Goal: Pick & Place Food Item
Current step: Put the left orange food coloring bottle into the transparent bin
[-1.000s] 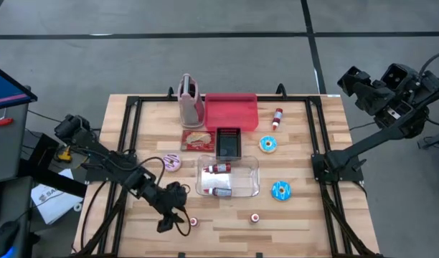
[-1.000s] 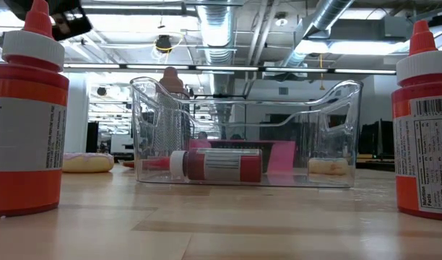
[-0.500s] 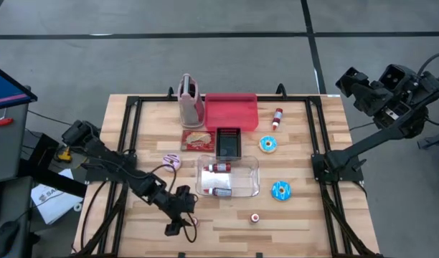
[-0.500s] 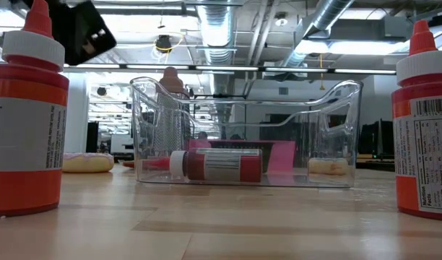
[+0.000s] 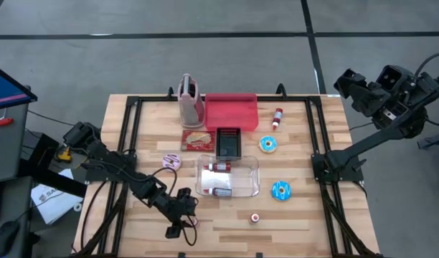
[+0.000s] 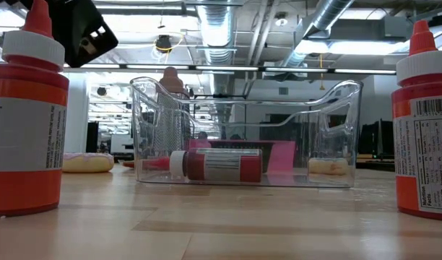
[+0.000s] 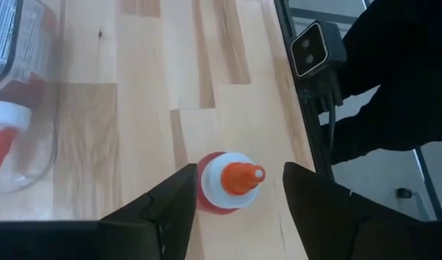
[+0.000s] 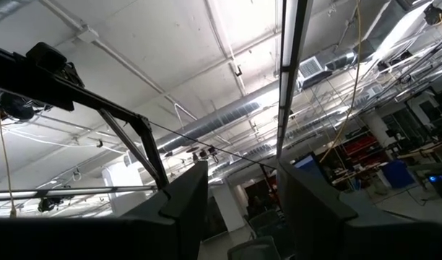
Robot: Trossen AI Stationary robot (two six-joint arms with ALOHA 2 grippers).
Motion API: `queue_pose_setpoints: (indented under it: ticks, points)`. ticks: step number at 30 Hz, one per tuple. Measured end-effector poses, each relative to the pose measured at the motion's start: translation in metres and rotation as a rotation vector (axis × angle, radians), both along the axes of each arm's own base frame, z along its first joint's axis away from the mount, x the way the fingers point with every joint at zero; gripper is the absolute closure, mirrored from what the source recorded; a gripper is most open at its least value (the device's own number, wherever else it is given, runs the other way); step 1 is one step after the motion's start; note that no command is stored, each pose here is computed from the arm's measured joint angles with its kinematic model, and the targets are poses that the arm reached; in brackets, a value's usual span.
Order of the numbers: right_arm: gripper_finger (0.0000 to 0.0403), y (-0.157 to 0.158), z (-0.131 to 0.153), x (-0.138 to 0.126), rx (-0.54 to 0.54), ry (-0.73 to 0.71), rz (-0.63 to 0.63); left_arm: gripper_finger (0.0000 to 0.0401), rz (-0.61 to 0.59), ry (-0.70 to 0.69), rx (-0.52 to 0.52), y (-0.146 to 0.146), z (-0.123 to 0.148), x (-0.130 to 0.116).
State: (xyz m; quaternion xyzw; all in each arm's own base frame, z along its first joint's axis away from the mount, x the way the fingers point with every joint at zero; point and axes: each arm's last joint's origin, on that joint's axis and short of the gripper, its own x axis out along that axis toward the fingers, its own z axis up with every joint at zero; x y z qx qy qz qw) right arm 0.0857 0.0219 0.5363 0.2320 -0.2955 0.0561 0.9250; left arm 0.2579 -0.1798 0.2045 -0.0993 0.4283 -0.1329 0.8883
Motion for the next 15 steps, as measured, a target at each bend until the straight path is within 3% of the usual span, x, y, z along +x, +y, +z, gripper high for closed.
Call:
queue_pose_setpoints:
  ticks: [15]
  points:
    - [0.0243,-0.001,-0.002,0.001,0.011,0.023,-0.026,0.0201,0.026,0.014,0.017,-0.008,-0.022,0.009]
